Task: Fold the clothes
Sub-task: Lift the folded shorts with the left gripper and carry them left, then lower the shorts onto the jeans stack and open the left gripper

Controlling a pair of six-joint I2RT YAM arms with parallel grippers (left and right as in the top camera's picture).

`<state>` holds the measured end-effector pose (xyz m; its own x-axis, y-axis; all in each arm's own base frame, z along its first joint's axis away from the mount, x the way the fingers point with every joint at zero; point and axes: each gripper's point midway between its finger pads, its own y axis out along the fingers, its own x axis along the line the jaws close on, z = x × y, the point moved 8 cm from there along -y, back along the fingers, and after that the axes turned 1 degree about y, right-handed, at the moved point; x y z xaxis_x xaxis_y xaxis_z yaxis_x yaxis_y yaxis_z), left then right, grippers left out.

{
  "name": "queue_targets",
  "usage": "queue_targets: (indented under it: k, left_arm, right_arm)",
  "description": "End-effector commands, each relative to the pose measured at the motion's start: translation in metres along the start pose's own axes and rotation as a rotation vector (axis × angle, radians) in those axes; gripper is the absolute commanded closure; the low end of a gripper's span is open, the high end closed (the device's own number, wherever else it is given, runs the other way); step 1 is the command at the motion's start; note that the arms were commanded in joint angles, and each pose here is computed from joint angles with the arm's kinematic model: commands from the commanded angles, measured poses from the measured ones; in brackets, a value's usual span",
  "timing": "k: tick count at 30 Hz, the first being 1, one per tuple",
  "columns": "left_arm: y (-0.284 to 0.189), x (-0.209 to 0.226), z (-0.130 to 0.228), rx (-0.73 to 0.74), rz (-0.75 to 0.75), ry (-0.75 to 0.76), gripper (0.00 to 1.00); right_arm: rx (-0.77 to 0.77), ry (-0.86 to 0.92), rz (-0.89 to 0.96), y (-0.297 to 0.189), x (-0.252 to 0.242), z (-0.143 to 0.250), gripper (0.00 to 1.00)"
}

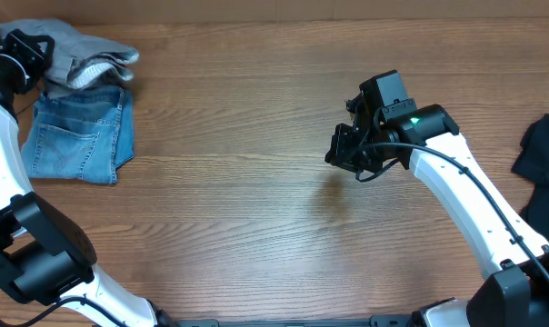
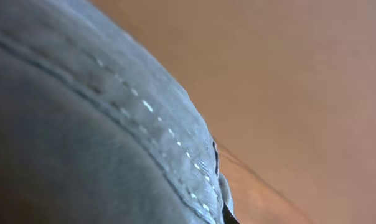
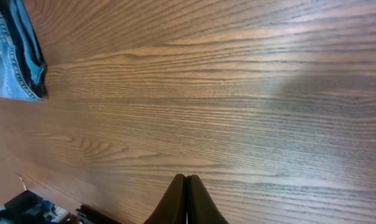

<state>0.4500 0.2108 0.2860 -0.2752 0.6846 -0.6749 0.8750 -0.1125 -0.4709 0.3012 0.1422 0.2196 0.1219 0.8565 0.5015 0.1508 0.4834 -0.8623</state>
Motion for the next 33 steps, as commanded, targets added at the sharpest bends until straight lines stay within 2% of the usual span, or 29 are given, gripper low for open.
queue_targets:
  k: [1,4,8,14,17,21,24,26,29,31,33]
  left_arm:
    - [-0.007,0.000,-0.007,-0.029,-0.052,-0.066,0.96]
    - [-0.008,0.011,0.011,0.060,-0.127,-0.138,0.96]
    - [-0.017,0.034,0.036,0.157,-0.328,-0.228,0.96]
    - [-0.039,0.063,0.056,0.236,-0.599,-0.264,0.95]
    - [-0.049,0.072,0.064,0.269,-0.694,-0.275,0.63]
    - [-0.061,0.074,0.075,0.359,-0.718,-0.301,0.52]
    - [-0.073,0.067,0.075,0.410,-0.618,-0.297,0.39]
    - [-0.085,0.059,0.070,0.418,-0.539,-0.314,0.35]
    - [-0.112,0.045,0.058,0.389,-0.452,-0.307,0.34]
    - [-0.129,0.037,0.051,0.352,-0.432,-0.268,0.44]
    - [-0.141,0.030,0.044,0.300,-0.441,-0.222,0.47]
  right_arm:
    - [-0.015,-0.007,0.007,-0.003,0.001,-0.002,0.96]
    - [-0.023,-0.008,0.017,-0.003,0.000,-0.003,0.96]
    - [-0.023,-0.008,0.019,-0.003,0.000,-0.003,0.96]
    - [-0.018,-0.006,0.022,-0.003,-0.001,-0.002,0.96]
    - [-0.019,-0.005,0.022,-0.003,-0.001,-0.002,0.96]
    - [-0.019,-0.005,0.022,-0.003,-0.001,-0.002,0.96]
    - [-0.015,-0.004,0.024,-0.003,-0.001,-0.002,0.96]
    - [-0.013,-0.010,0.026,-0.003,-0.002,-0.001,0.96]
    - [-0.012,-0.010,0.026,-0.003,-0.002,-0.001,0.96]
    - [-0.013,-0.010,0.025,-0.003,-0.001,-0.001,0.96]
    - [-0.016,-0.011,0.024,-0.003,-0.001,-0.002,0.96]
